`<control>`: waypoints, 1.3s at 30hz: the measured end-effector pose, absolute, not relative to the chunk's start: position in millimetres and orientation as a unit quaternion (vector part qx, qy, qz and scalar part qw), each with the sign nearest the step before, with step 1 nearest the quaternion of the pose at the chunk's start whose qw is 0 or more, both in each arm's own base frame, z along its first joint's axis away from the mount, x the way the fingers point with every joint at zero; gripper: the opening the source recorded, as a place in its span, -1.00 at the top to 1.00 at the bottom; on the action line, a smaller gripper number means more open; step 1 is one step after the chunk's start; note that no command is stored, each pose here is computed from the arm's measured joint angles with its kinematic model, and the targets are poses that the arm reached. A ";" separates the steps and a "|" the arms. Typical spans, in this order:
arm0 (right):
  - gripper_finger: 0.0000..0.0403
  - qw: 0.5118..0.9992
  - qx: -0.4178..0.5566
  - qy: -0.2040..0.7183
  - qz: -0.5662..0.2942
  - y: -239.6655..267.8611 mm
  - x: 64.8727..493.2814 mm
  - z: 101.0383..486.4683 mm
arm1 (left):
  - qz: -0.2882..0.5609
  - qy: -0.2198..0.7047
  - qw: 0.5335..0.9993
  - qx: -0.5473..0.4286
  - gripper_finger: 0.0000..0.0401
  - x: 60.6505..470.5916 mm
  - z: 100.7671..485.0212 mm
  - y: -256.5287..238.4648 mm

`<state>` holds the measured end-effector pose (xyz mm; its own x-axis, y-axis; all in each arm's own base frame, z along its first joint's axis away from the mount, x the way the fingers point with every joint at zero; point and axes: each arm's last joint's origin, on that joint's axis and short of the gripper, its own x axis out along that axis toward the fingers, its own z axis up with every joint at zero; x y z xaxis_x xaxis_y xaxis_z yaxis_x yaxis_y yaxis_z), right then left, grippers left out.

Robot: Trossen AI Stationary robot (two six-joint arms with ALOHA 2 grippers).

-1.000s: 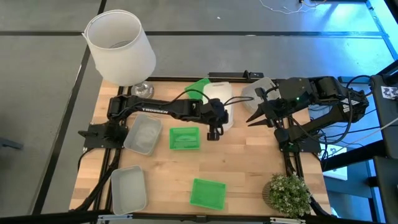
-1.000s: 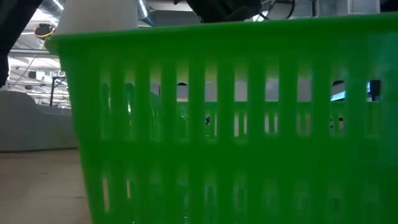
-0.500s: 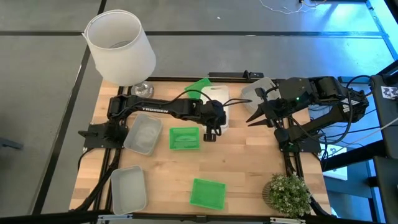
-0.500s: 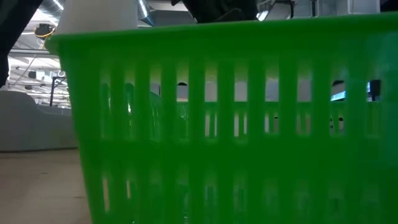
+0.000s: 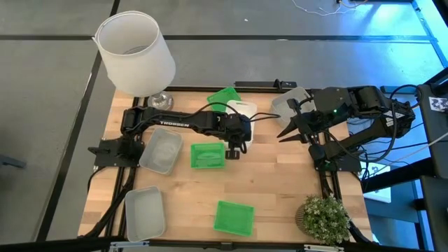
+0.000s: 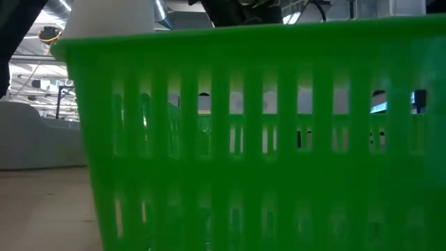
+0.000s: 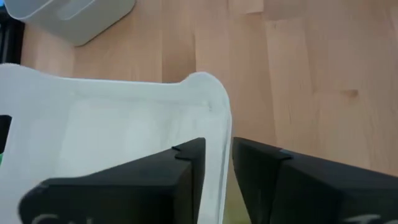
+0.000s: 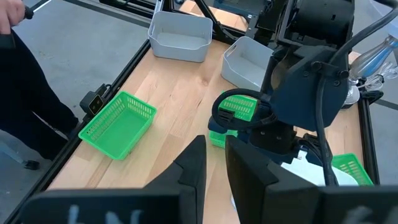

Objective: Stack baskets by color
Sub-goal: Stack the left white bin on top of the right white bin, then stack the bottom gray bin on top of the middle gray bin

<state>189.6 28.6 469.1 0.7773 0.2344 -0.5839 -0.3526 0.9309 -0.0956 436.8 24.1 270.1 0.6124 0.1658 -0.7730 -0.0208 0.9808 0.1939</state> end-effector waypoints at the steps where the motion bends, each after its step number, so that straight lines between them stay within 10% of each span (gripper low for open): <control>1: 0.69 0.937 -0.100 0.295 0.157 28.6 189.6 469.1 | 0.052 0.437 0.894 0.083 0.62 436.9 270.1 24.1; 15: 0.69 0.932 -0.099 0.311 0.158 28.3 187.9 466.3 | 0.039 0.420 0.901 0.096 0.63 412.0 341.9 10.4; 39: 0.69 0.898 -0.077 0.409 0.141 49.0 195.3 425.0 | 0.088 0.619 0.780 -0.036 0.63 309.4 371.6 -46.9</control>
